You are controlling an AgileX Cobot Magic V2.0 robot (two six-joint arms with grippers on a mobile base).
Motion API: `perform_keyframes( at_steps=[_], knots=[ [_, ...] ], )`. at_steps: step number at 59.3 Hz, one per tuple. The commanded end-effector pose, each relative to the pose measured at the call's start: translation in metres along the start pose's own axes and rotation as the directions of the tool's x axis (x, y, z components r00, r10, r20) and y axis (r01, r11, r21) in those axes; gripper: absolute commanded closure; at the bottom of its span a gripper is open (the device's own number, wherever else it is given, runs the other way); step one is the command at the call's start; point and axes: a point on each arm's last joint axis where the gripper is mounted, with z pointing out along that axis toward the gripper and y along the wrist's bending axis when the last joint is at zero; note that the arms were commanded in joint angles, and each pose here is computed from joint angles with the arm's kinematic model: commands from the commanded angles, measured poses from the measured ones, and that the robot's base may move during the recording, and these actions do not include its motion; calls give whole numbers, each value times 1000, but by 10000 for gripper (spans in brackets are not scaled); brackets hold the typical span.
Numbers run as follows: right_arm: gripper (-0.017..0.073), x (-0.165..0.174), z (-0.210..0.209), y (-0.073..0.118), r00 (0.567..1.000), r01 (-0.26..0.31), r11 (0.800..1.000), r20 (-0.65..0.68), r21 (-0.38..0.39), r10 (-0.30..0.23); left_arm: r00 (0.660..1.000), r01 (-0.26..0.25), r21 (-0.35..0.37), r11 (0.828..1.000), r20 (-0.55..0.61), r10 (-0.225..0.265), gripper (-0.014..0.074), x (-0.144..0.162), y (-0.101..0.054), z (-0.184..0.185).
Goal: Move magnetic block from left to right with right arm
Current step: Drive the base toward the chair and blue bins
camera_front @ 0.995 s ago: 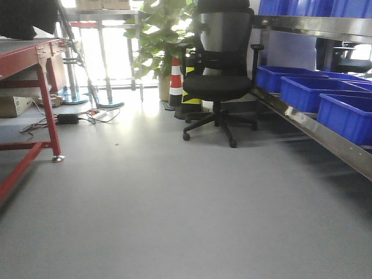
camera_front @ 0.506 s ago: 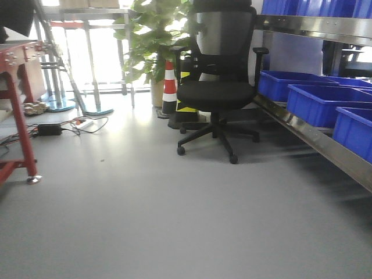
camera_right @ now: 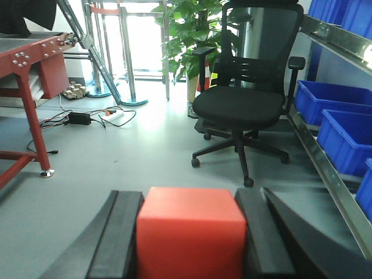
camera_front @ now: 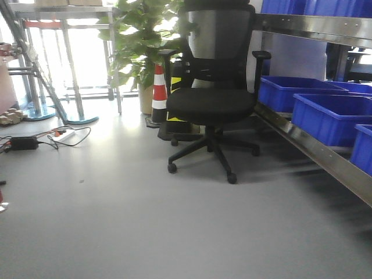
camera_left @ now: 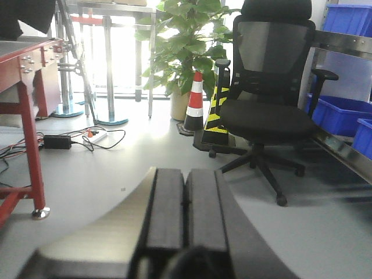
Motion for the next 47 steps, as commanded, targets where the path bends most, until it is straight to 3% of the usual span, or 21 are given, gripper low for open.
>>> perform_keyframes(
  at_steps=[1,47],
  knots=[
    [343,-16,-1,1,995,18,1000,98,-4,-17,996,7,9,1000,91,-7,710,-5,0,-1],
    [343,-15,-1,1,995,18,1000,98,-4,-17,996,7,9,1000,91,-7,710,-5,0,-1]
  ],
)
